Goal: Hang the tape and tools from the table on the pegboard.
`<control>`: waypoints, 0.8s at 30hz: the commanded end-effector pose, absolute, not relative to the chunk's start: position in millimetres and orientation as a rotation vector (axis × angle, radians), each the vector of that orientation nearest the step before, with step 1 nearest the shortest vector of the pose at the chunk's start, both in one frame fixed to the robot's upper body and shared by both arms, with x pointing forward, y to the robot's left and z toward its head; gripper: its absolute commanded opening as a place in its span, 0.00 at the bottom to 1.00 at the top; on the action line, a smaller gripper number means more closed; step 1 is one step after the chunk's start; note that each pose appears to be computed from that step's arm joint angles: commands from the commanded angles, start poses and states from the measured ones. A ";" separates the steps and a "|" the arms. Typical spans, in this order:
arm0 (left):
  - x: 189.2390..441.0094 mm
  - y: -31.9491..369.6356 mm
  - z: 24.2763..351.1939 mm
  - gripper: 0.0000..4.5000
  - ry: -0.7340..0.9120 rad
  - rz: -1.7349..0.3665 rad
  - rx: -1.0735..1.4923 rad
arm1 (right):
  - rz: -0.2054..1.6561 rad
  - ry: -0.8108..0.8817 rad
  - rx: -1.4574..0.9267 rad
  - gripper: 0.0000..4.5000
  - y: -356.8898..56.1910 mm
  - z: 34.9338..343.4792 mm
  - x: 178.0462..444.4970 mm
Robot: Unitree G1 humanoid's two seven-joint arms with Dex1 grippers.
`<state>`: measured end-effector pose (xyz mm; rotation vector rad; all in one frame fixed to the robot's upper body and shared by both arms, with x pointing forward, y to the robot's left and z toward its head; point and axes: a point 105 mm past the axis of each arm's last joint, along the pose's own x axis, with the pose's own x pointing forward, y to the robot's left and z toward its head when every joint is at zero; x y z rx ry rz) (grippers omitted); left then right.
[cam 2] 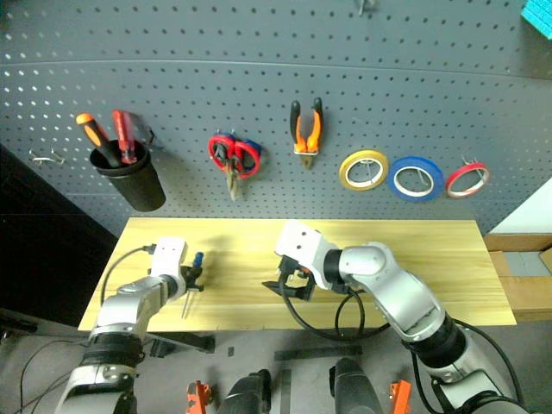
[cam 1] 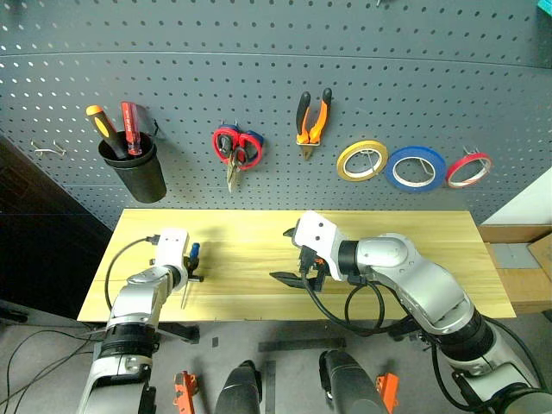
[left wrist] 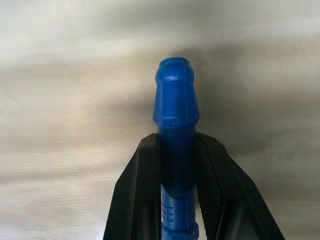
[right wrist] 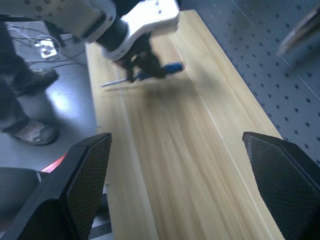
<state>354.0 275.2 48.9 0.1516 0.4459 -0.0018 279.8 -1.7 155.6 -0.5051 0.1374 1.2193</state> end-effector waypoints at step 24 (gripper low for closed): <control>370.6 279.5 330.4 0.13 -0.568 0.045 0.292 | 1.131 -0.190 -0.323 1.00 3.5 247.5 313.9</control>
